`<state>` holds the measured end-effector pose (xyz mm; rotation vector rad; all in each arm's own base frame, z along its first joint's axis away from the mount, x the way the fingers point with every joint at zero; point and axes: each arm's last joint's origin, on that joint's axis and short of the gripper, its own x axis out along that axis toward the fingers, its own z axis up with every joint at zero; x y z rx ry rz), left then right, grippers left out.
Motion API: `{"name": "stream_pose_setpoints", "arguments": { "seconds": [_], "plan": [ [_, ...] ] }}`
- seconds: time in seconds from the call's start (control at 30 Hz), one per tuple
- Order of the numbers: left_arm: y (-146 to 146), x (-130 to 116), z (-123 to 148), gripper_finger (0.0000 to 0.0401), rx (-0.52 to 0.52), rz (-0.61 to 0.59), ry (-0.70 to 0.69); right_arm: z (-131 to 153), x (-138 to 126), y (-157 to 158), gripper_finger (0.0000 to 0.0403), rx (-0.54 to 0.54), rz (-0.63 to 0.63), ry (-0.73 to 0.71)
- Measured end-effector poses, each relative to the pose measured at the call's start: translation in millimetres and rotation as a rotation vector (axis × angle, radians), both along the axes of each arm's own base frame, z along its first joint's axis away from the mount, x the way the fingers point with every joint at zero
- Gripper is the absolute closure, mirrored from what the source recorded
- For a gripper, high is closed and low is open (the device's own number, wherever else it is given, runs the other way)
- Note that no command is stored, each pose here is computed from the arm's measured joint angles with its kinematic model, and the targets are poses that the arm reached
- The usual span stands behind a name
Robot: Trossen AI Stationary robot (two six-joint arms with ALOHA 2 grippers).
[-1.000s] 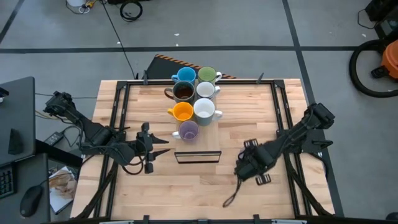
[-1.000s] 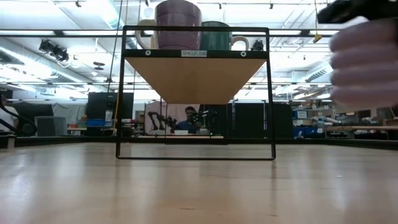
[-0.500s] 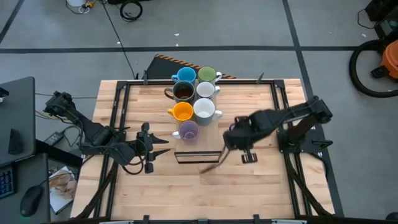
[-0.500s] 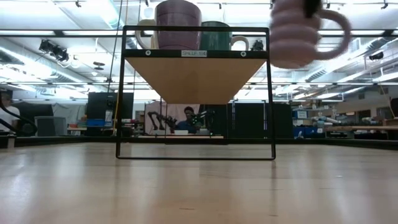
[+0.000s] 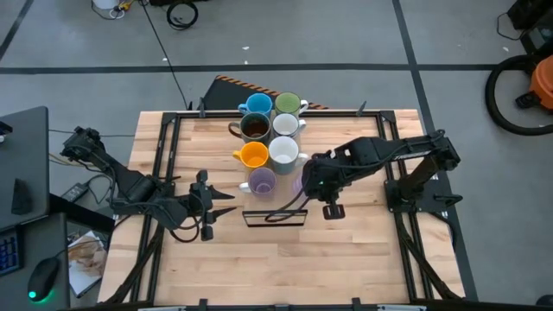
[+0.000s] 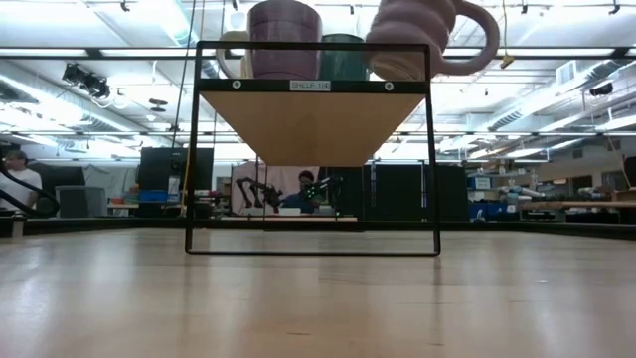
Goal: Place coffee mugs
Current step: Put the light violet mug on the shelf
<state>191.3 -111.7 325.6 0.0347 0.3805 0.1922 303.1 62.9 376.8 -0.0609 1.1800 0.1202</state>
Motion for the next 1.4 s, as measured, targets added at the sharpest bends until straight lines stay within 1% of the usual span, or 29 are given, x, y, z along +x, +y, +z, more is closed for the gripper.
{"name": "stream_pose_setpoints", "arguments": {
  "seconds": [0.17,0.3,0.4,0.63,0.73,0.97,1.27,1.4],
  "plan": [
    [0.0,0.0,0.0,0.0257,0.001,0.0,0.0,-5.0,10.3,2.9,0.0359,0.028,0.039,-0.019],
    [1.4,0.8,-0.1,0.0257,0.001,0.007,0.0,-18.5,20.0,5.2,0.0359,0.017,0.066,0.036],
    [3.1,1.7,-0.2,0.0257,0.001,0.016,0.001,-24.0,25.0,5.2,0.0359,0.007,0.085,0.048],
    [6.4,3.5,-0.3,0.0257,0.004,0.032,0.003,-13.6,27.9,5.0,0.0359,0.001,0.092,-0.021],
    [6.4,3.5,-0.3,0.0257,0.01,0.03,0.004,-12.5,30.4,4.8,0.0359,-0.003,0.11,-0.05],
    [6.4,3.2,-0.7,0.0257,0.012,0.029,0.009,-11.4,34.2,-3.7,0.0359,-0.013,0.111,-0.077],
    [6.6,2.8,-1.5,0.0257,0.011,0.032,0.016,-12.4,33.9,-7.8,0.0359,-0.016,0.119,-0.064],
    [6.6,2.8,-1.5,0.0257,0.01,0.032,0.016,-18.7,34.6,-7.5,0.0359,-0.016,0.128,-0.052]
  ]
}}
